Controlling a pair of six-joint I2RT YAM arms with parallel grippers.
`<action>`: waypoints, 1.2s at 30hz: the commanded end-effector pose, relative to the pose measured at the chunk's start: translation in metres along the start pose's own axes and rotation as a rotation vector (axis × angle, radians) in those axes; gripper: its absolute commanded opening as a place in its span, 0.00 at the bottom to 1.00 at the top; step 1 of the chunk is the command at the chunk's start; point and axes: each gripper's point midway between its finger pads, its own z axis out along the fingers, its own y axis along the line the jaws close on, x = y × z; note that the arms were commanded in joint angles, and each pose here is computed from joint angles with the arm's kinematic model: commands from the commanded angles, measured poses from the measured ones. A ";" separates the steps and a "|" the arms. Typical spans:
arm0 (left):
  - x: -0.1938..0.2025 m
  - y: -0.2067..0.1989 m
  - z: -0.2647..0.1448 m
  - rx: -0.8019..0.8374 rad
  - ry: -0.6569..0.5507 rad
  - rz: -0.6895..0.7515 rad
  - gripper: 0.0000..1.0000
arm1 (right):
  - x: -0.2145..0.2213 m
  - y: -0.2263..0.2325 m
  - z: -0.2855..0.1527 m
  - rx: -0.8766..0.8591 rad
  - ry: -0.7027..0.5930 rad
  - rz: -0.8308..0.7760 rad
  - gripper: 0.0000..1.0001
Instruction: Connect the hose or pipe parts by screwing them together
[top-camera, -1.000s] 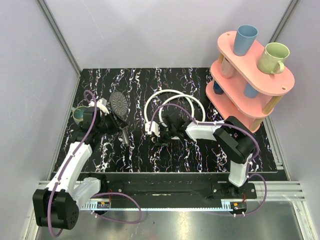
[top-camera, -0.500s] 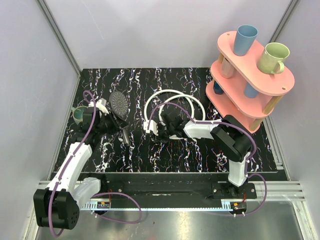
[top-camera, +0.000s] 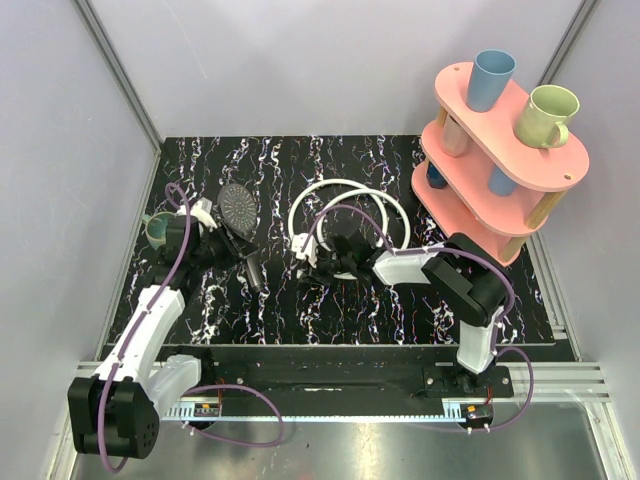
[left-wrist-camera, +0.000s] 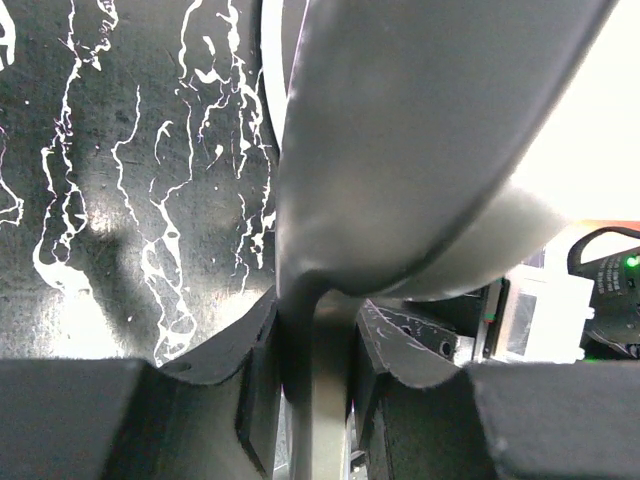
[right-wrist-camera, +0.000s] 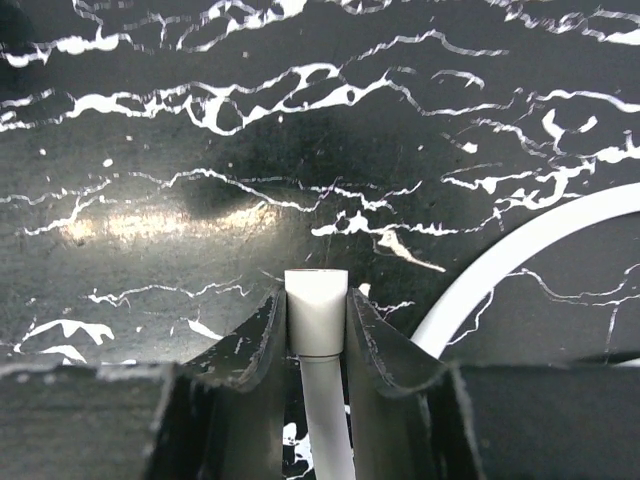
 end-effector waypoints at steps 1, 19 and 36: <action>-0.026 -0.030 -0.003 0.120 -0.086 0.025 0.00 | -0.076 -0.003 -0.016 0.048 -0.233 -0.061 0.17; -0.120 -0.159 -0.094 0.886 -0.850 0.150 0.00 | -0.153 -0.040 -0.088 0.387 -0.480 0.103 0.00; -0.097 -0.204 -0.088 1.030 -0.835 0.361 0.00 | -0.210 -0.034 -0.113 0.390 -0.602 0.091 0.00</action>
